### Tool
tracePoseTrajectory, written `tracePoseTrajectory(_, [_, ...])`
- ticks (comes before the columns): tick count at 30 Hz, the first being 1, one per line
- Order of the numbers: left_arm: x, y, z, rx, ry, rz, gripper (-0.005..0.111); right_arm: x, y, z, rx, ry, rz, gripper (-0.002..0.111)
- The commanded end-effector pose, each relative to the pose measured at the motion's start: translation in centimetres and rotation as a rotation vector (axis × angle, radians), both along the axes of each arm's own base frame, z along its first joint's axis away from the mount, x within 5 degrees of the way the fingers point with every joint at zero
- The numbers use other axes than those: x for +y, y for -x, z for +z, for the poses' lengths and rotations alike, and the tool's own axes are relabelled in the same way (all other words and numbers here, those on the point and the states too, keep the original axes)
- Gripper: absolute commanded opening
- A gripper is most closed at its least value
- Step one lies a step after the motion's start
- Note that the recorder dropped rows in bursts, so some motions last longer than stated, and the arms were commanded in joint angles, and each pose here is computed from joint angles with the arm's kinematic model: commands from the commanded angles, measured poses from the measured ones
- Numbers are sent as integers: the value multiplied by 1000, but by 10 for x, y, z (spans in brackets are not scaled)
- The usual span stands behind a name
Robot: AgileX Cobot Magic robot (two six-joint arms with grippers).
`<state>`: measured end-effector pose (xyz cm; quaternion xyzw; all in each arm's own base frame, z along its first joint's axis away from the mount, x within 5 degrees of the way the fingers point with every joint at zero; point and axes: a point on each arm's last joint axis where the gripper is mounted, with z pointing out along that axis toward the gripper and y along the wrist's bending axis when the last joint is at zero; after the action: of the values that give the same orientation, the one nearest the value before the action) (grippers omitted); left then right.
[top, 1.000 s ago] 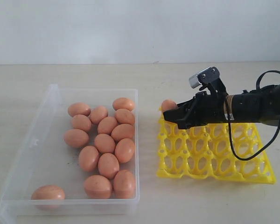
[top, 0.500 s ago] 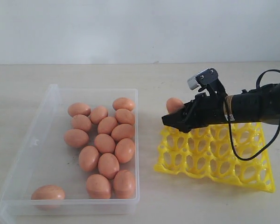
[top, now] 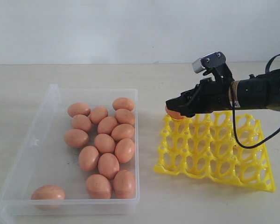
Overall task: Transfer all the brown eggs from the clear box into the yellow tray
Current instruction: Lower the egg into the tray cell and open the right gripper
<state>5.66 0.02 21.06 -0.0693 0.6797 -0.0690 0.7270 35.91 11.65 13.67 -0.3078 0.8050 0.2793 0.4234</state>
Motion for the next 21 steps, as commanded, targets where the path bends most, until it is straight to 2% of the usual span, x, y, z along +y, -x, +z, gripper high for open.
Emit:
tracePoseTrajectory(1, [1, 1, 3, -21, 18, 6, 4, -5, 11, 16, -20, 51, 3, 9])
tracePoseTrajectory(2, [1, 1, 3, -21, 18, 6, 4, -6, 17, 16, -17, 72, 26, 0])
tracePoseTrajectory(6, [1, 1, 3, -21, 18, 6, 4, -10, 16, -3, 67, 179, -65, 0])
tracePoseTrajectory(10, [1, 1, 3, -21, 18, 6, 4, 5, 22, -22, 96, 274, -30, 0])
tracePoseTrajectory(13, [1, 1, 3, -21, 18, 6, 4, 3, 22, -27, 118, 367, -107, 0])
tracePoseTrajectory(15, [1, 1, 3, -21, 18, 6, 4, 3, 23, -29, 157, 364, -149, 0])
tracePoseTrajectory(21, [1, 1, 3, -21, 18, 6, 4, 5, 31, -32, 218, 366, -102, 0])
